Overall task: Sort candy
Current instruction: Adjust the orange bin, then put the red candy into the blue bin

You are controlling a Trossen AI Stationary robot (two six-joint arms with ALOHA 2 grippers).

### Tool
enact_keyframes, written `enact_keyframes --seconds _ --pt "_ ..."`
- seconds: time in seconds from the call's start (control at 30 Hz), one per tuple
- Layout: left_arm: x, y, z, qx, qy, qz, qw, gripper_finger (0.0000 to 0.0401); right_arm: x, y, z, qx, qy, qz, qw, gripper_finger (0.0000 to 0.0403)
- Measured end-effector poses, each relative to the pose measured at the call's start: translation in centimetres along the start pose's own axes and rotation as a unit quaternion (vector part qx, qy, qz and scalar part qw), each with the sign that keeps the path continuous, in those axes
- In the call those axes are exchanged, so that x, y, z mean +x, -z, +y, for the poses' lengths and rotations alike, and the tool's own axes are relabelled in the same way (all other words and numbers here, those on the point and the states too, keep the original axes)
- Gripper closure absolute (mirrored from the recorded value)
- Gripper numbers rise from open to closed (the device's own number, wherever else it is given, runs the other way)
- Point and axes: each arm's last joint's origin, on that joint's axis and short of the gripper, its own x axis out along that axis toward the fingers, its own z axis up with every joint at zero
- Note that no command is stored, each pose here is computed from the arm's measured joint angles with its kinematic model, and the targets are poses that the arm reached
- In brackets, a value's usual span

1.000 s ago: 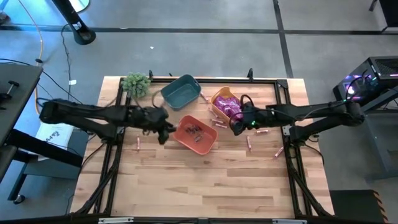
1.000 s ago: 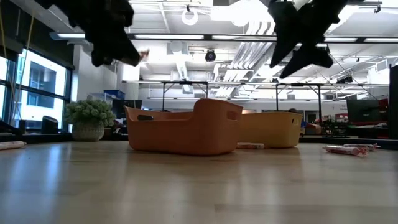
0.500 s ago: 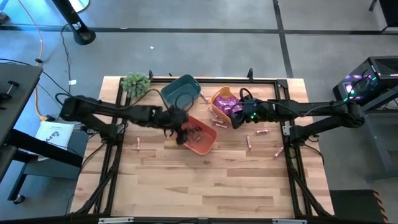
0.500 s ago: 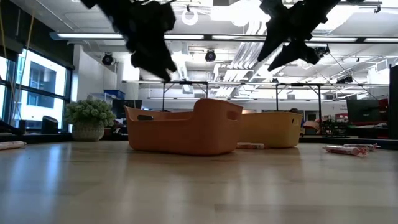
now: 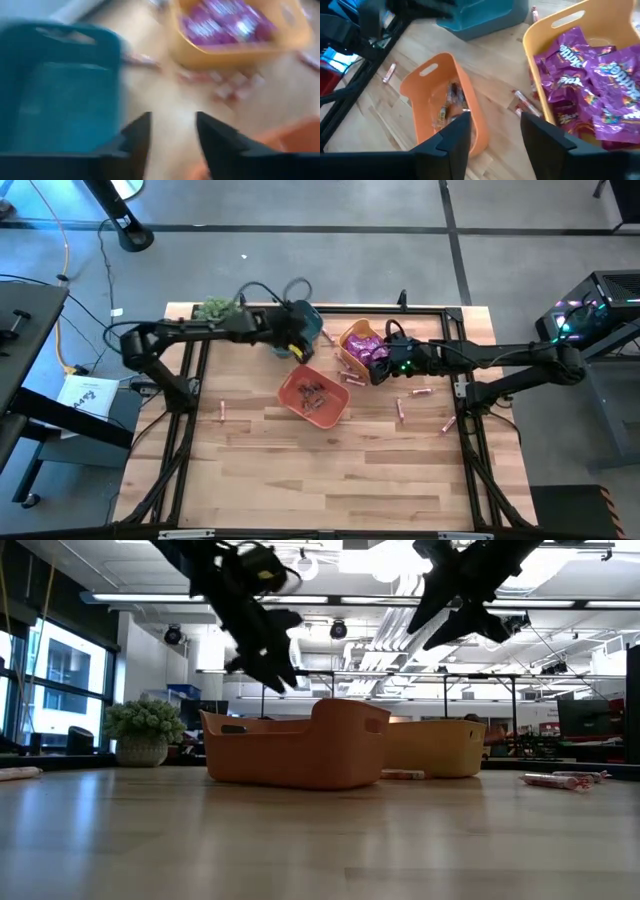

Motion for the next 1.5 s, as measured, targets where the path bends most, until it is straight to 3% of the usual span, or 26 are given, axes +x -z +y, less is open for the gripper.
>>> enact_keyframes --seconds 0.13,0.23,0.43,0.63,0.73,0.97,1.07,1.17,1.37,1.5 --pt "1.1 1.3 -2.2 0.027 0.029 0.033 0.999 0.038 1.5 0.7 0.4 0.002 0.007 0.024 1.0 0.0306" --pt "0.2 1.5 -3.4 0.047 0.018 0.023 0.998 0.0391 3.4 1.9 0.9 -0.008 0.031 0.037 0.999 0.0384" --pt "-4.6 2.2 -5.1 0.125 -0.018 -0.01 0.992 0.04 8.2 4.4 1.0 -0.014 0.087 0.072 0.994 0.04" --pt "-11.8 2.7 -6.0 0.128 0.012 -0.092 0.987 0.0401 11.7 5.9 0.8 -0.001 0.104 0.08 0.991 0.0402" --pt "-15.3 3.6 -5.8 0.125 -0.002 -0.128 0.984 0.0401 12.7 6.8 1.4 0.016 0.085 0.082 0.993 0.0402" --pt "-21.3 6.6 -3.4 0.054 -0.061 -0.183 0.98 0.0401 14.1 8.2 5.1 0.058 -0.054 0.076 0.994 0.0403" --pt "-22.5 7.6 -2.4 0.023 -0.067 -0.202 0.977 0.0401 13.6 7.3 6.9 0.029 -0.081 0.066 0.994 0.0403" --pt "-22.9 8.5 -1.9 0.007 -0.065 -0.214 0.975 0.0401 12.0 4.8 7.2 -0.015 -0.034 0.051 0.998 0.0403" --pt "-21.5 10.0 -1.8 -0.002 -0.064 -0.203 0.977 0.0401 8.6 -1.5 4.0 -0.055 0.089 0.032 0.994 0.0403" --pt "-19.4 11.0 -2.3 -0.017 -0.055 -0.201 0.978 0.0401 8.3 -4.0 1.8 -0.046 0.096 0.04 0.994 0.0403"
